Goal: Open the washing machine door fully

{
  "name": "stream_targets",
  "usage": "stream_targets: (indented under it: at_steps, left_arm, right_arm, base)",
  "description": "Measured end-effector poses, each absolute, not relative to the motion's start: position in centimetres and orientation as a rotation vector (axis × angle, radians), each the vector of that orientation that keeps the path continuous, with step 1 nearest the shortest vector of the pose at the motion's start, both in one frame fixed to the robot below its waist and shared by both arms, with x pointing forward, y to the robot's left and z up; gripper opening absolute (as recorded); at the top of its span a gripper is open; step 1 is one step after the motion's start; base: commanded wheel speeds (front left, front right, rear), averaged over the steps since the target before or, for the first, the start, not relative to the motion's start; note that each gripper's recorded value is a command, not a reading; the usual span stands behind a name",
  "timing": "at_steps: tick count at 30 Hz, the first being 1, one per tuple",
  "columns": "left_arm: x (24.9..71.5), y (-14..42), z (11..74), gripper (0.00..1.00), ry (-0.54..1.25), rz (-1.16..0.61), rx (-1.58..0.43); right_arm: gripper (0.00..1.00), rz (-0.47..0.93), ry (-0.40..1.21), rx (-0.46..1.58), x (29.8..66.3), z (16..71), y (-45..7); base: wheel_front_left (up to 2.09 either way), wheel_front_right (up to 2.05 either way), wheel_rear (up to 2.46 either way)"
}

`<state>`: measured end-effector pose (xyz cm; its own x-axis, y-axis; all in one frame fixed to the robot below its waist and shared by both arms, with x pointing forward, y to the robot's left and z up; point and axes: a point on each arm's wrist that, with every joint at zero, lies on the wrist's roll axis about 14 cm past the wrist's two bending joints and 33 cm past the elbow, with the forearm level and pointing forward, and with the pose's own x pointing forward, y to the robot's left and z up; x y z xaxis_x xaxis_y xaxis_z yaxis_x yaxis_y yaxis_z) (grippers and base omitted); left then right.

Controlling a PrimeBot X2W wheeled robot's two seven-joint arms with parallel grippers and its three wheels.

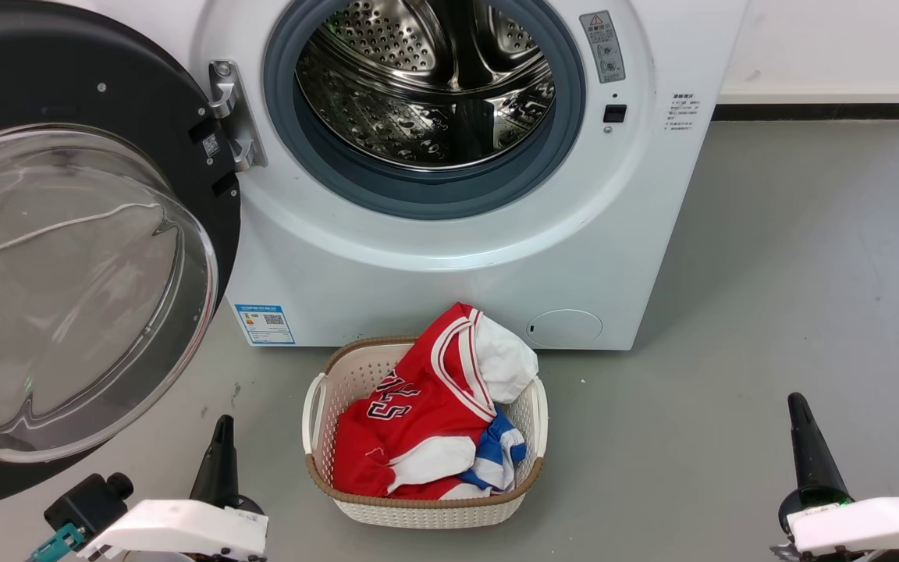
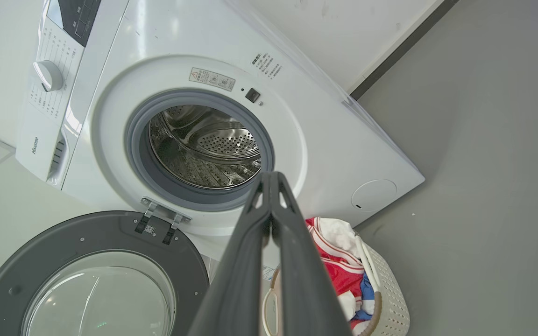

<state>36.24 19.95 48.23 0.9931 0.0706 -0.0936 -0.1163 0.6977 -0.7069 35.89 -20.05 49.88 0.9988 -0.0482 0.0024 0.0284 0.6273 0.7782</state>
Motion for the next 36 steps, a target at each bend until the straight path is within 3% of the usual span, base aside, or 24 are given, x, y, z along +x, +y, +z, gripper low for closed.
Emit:
stream_targets:
  at_steps: [36]
  left_arm:
    - [37.6, 19.9, 48.9, 0.0, 0.054, 0.073, -1.224]
  right_arm:
    - [0.0, -0.042, 0.009, 1.266, 37.4, 49.7, -20.1]
  base:
    - [0.0, 0.0, 0.0]
